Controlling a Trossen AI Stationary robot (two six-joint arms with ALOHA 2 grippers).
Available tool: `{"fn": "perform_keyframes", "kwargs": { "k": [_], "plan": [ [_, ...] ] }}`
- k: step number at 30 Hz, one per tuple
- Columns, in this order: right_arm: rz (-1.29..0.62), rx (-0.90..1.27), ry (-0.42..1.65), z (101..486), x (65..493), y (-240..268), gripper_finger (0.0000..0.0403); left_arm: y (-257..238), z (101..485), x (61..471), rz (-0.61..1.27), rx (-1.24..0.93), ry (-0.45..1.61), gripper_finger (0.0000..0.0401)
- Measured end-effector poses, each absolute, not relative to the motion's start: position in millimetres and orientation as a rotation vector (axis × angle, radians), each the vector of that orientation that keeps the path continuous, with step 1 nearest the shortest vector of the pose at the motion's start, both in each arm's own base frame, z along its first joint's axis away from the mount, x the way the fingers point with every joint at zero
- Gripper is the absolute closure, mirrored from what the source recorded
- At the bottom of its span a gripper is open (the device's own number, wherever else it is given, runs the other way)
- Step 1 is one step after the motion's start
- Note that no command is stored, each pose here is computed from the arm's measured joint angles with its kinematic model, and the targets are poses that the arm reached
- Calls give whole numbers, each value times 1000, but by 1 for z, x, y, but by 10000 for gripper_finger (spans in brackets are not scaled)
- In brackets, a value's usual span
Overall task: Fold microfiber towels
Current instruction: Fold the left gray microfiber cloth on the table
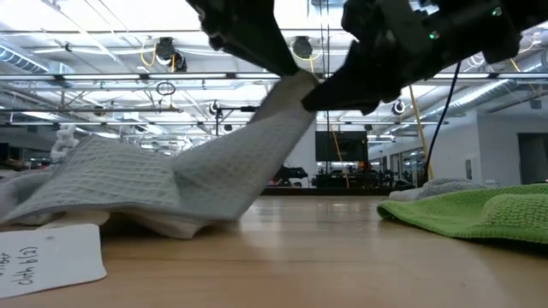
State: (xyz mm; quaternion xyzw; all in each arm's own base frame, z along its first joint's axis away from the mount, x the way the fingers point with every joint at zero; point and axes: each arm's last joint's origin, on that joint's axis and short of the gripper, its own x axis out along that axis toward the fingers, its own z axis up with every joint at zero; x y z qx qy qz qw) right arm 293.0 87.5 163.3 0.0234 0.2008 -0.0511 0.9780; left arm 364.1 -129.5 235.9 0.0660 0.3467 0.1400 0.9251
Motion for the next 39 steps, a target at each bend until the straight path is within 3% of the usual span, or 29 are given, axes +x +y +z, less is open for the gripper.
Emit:
{"fn": "perform_keyframes", "kwargs": {
  "k": [4,8,13,20,25,31,39],
  "plan": [
    [-98,3,491,172,279,86,398,-140,236,358,348,149,691,226],
    [-82,-24,518,181,270,87,398,-148,239,356,373,172,638,192],
    [-6,-40,495,190,267,89,400,-149,243,366,392,273,548,188],
    [18,-46,473,193,268,90,399,-146,223,390,252,539,558,203],
    [12,-47,478,192,268,89,399,-138,212,399,255,631,574,247],
    [8,-48,477,192,268,89,394,-141,213,398,221,687,579,381],
    [88,33,539,188,258,106,312,-146,253,382,258,633,485,394]
  ]
}}
